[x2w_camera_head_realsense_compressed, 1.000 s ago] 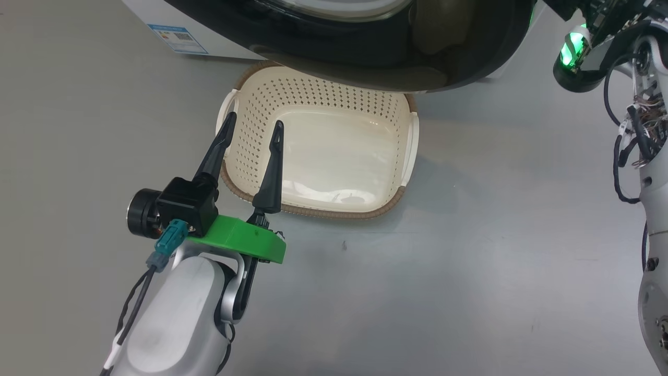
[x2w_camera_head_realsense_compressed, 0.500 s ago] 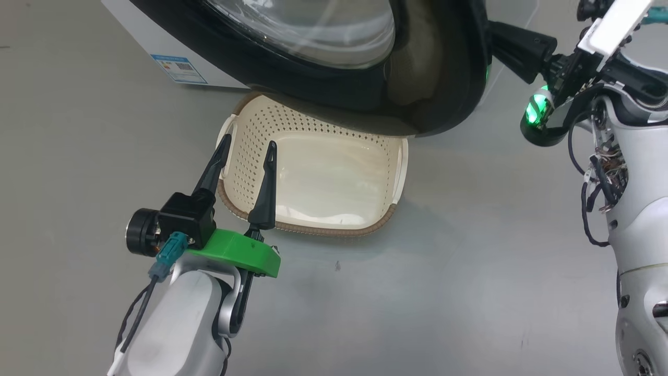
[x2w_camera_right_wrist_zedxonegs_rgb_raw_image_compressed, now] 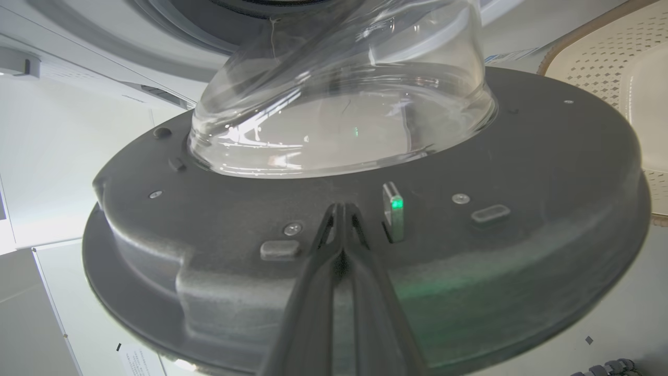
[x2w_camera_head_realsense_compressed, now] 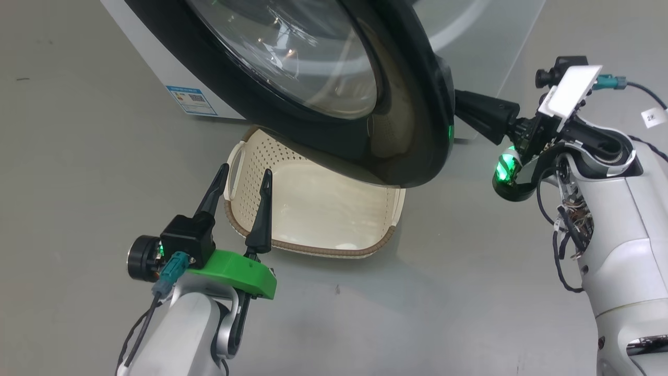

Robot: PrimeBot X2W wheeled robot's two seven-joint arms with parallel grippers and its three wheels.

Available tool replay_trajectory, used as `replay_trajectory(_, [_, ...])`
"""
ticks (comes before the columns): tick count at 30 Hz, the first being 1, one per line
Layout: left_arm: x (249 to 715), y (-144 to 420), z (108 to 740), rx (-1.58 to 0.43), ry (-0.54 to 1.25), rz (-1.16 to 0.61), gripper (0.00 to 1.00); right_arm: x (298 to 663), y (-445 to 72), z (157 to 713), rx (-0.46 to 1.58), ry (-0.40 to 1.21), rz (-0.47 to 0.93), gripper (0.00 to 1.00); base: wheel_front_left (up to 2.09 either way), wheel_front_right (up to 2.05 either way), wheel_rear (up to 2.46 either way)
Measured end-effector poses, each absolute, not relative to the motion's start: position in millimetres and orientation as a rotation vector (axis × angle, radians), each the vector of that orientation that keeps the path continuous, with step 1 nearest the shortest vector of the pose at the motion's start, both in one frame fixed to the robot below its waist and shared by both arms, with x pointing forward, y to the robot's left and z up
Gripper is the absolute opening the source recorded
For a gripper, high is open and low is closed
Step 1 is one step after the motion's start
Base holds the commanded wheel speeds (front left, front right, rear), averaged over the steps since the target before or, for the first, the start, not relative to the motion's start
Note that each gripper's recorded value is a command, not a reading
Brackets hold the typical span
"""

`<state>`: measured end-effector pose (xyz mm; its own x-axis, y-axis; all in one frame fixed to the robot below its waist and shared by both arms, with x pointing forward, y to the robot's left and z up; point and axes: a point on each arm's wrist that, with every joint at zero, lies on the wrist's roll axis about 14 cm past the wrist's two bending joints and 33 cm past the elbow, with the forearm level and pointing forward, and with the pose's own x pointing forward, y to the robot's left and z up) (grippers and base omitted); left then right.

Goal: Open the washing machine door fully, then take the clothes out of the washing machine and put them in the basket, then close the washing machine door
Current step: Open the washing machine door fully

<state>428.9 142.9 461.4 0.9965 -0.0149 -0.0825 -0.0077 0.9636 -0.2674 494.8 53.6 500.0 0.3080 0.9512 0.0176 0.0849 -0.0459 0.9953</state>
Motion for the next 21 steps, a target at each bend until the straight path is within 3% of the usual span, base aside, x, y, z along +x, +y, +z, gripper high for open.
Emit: replay_trajectory(21, [390,165,479,-0.251,0.045,0.062,1.0,430,82,506,1.446,1.118,1.024,0.0,0.0,0.0,0.0])
